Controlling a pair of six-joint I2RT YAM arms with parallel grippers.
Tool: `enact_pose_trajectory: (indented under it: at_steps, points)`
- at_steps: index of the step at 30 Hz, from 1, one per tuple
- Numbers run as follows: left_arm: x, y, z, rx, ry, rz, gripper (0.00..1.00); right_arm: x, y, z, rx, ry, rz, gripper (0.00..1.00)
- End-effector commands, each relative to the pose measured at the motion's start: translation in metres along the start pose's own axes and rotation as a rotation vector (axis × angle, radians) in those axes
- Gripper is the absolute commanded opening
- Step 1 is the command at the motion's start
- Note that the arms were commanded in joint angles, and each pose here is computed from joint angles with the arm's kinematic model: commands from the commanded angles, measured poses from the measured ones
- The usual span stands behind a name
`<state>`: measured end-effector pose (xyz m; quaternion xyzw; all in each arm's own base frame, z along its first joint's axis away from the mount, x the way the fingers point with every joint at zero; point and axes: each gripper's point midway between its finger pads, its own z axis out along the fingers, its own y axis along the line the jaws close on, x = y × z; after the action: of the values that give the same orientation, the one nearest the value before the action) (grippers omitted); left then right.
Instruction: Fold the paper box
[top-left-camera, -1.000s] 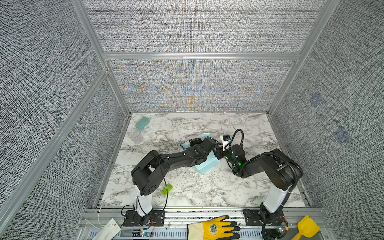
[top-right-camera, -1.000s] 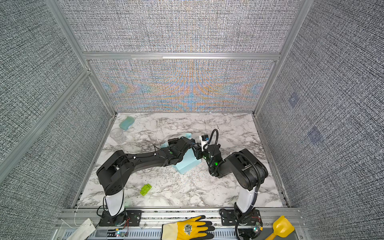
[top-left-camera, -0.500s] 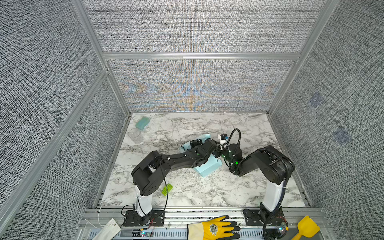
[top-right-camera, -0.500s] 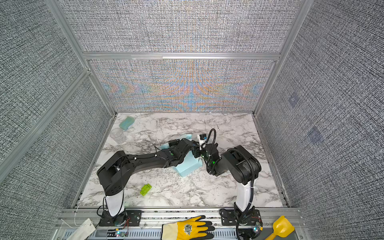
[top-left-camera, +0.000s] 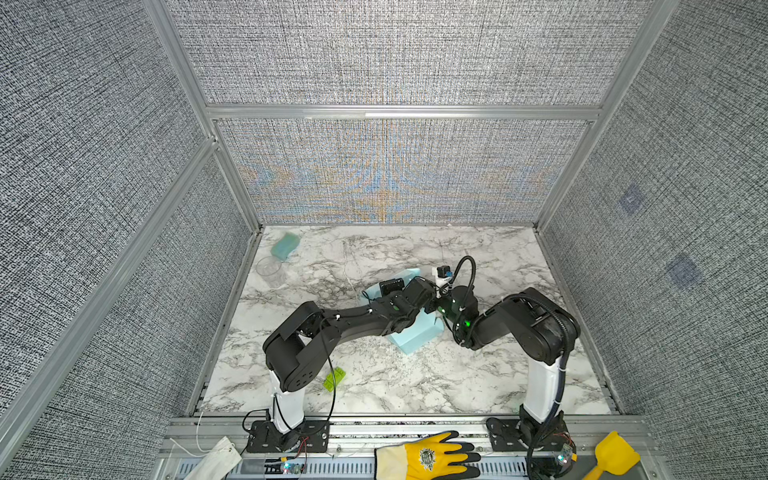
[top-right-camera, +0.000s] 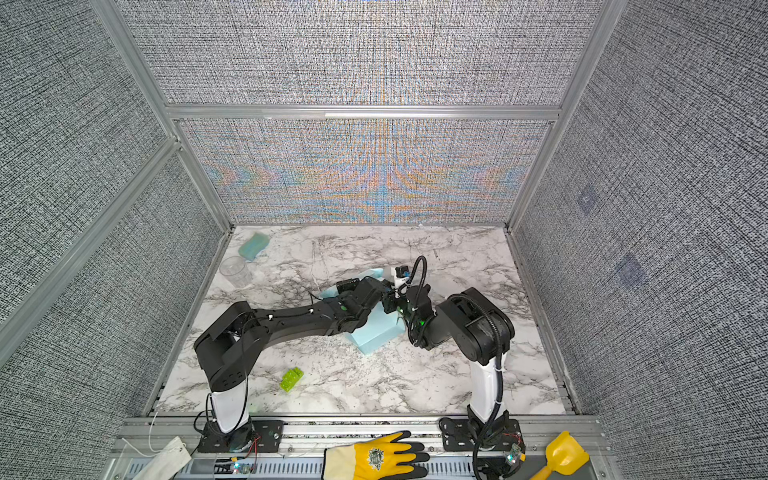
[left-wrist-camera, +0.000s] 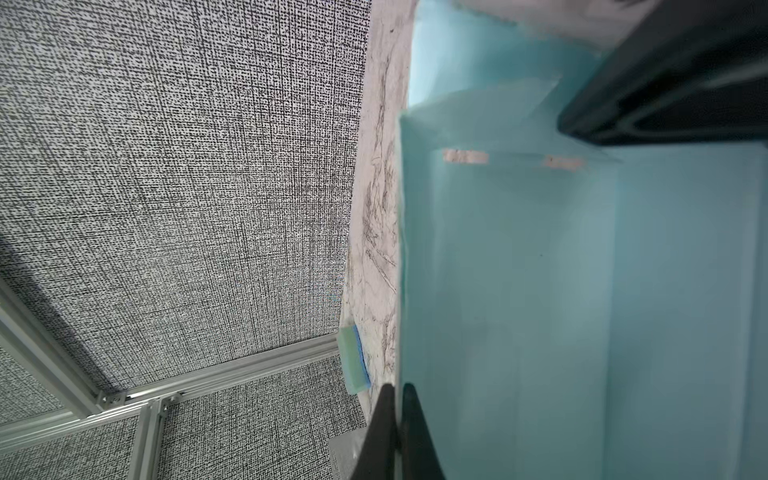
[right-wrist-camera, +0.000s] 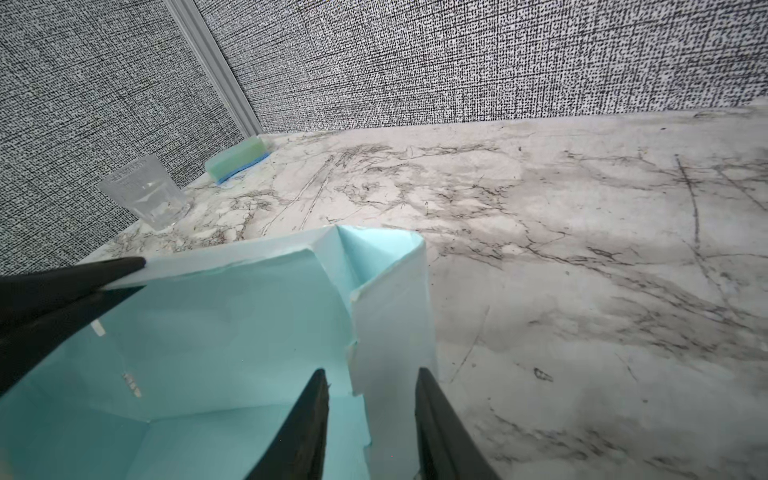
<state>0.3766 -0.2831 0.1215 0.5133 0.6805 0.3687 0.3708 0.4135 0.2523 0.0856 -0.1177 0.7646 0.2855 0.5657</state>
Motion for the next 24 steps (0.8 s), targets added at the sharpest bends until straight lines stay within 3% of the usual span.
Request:
enact_pose_trajectory:
  at_steps: [1, 7, 10, 24]
  points:
    - [0.002, -0.001, 0.000, 0.007, 0.004, -0.002, 0.00, -0.010, -0.010, -0.001, 0.059, -0.050, 0.010, 0.30]
    - [0.002, -0.002, 0.000, 0.010, 0.003, -0.006, 0.00, -0.013, -0.011, -0.004, 0.074, -0.061, 0.006, 0.06]
    - [0.003, -0.002, 0.001, 0.011, 0.004, -0.009, 0.00, -0.017, -0.009, -0.005, 0.065, -0.070, 0.005, 0.01]
    - [0.003, -0.001, 0.005, 0.012, 0.012, -0.019, 0.00, -0.028, 0.014, -0.026, 0.009, -0.098, 0.002, 0.00]
